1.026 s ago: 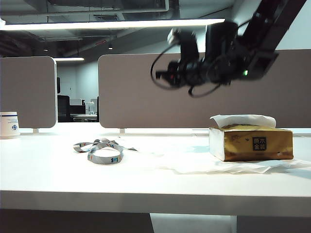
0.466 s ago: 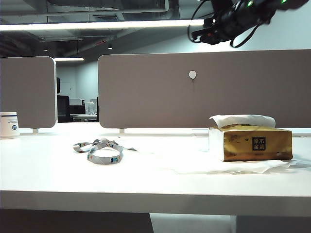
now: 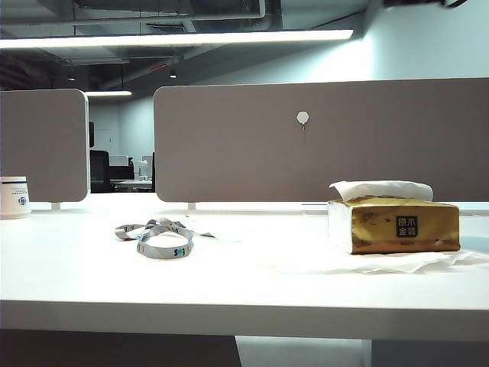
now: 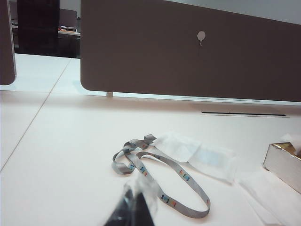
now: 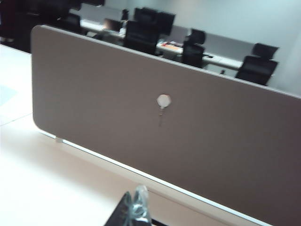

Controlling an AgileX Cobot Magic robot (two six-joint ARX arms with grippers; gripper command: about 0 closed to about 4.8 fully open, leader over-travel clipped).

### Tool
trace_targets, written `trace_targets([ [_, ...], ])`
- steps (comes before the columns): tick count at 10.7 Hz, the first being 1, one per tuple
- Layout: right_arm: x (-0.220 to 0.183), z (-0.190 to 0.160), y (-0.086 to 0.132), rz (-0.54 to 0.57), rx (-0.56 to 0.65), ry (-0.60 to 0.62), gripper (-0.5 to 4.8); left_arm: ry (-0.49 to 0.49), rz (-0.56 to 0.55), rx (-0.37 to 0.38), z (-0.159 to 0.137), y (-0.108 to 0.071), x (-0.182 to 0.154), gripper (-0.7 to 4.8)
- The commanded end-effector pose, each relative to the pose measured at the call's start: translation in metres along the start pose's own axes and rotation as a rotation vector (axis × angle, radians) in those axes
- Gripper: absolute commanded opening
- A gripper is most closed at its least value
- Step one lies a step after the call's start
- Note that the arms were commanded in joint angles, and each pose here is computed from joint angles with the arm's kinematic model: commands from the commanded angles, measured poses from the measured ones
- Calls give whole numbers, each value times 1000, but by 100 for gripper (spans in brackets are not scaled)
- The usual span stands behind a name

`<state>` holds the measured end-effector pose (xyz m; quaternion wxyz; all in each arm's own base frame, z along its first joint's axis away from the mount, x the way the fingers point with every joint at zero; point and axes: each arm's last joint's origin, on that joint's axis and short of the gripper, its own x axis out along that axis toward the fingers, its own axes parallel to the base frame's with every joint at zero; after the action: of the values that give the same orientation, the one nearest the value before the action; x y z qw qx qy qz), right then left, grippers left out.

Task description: Pull out a tissue from the tissue box and use it to cover the ID card on the tabletop.

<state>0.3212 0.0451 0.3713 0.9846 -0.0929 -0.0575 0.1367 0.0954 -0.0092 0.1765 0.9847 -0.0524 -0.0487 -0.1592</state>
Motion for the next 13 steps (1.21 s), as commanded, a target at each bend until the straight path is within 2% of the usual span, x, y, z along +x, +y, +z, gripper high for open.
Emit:
trace_targets([
  [1,-36,1,-3,-19,11,20,-6,-14,1,9,2,0,0,-5],
  [4,-117,-19,12,-22,11,27,-6,23,5,12,-1,0,0,-6],
  [7,-156,-35,23,-32,37,-8,-6,23,5,12,-1,0,0,-5],
  [8,-190,-46,32,-65,61,-71,-6,23,0,12,-1,0,0,-6],
  [9,-203,-53,33,-143,87,-75,-6,22,1,13,-1,0,0,-6],
  [11,-226,-63,38,-215,92,-101,-6,23,-2,12,-1,0,0,-6],
  [13,-254,-82,41,-286,109,-36,-5,23,-7,12,-1,0,0,-6],
])
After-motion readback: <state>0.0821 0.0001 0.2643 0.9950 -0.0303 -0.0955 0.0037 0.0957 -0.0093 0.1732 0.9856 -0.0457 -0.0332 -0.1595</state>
